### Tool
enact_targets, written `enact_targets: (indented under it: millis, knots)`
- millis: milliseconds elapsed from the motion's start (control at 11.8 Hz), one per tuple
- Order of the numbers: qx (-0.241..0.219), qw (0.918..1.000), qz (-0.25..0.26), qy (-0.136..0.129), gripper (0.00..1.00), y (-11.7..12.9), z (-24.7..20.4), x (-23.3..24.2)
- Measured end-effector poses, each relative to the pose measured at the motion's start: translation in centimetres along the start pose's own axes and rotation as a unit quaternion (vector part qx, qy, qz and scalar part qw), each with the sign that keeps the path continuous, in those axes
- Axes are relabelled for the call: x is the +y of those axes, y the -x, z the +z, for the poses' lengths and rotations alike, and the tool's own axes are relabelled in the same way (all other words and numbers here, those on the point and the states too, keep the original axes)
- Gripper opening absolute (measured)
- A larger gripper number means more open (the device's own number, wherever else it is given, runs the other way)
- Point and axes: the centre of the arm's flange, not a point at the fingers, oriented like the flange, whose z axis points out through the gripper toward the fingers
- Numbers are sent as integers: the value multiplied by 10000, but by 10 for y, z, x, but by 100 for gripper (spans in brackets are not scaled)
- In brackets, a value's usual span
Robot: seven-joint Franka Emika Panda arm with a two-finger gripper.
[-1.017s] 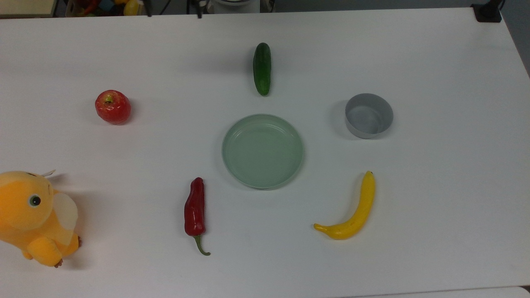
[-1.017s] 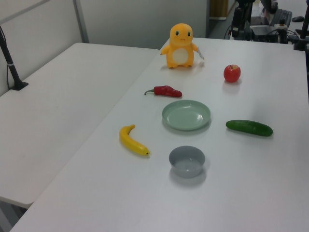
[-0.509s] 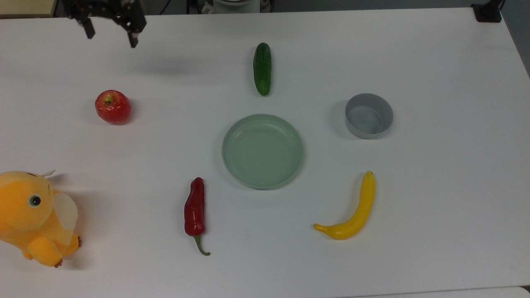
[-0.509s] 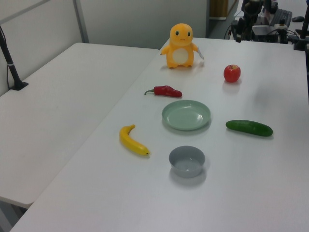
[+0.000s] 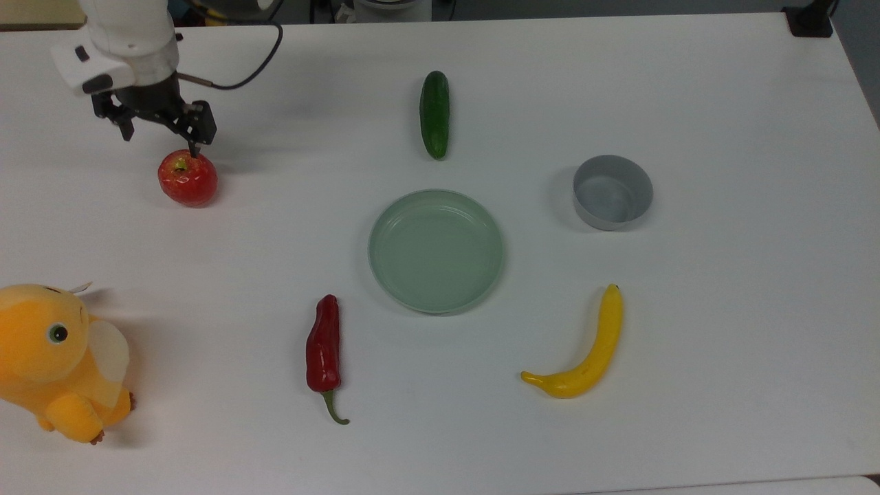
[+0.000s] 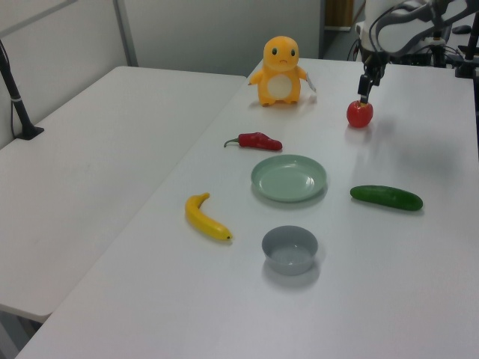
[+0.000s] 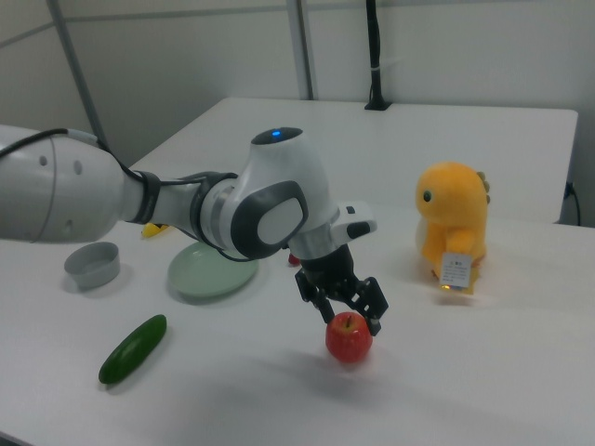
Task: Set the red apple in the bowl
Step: 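Move the open gripper over the red apple and lower it, then close the gripper around the red apple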
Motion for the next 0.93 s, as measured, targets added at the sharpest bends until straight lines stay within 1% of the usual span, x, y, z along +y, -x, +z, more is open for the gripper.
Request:
enact_targets:
  millis: [170,932]
  knots:
    - [-58,10000,-48,27,100,-3,10,-2]
    - [-70,9998,-173,16,100,-6,12,-15]
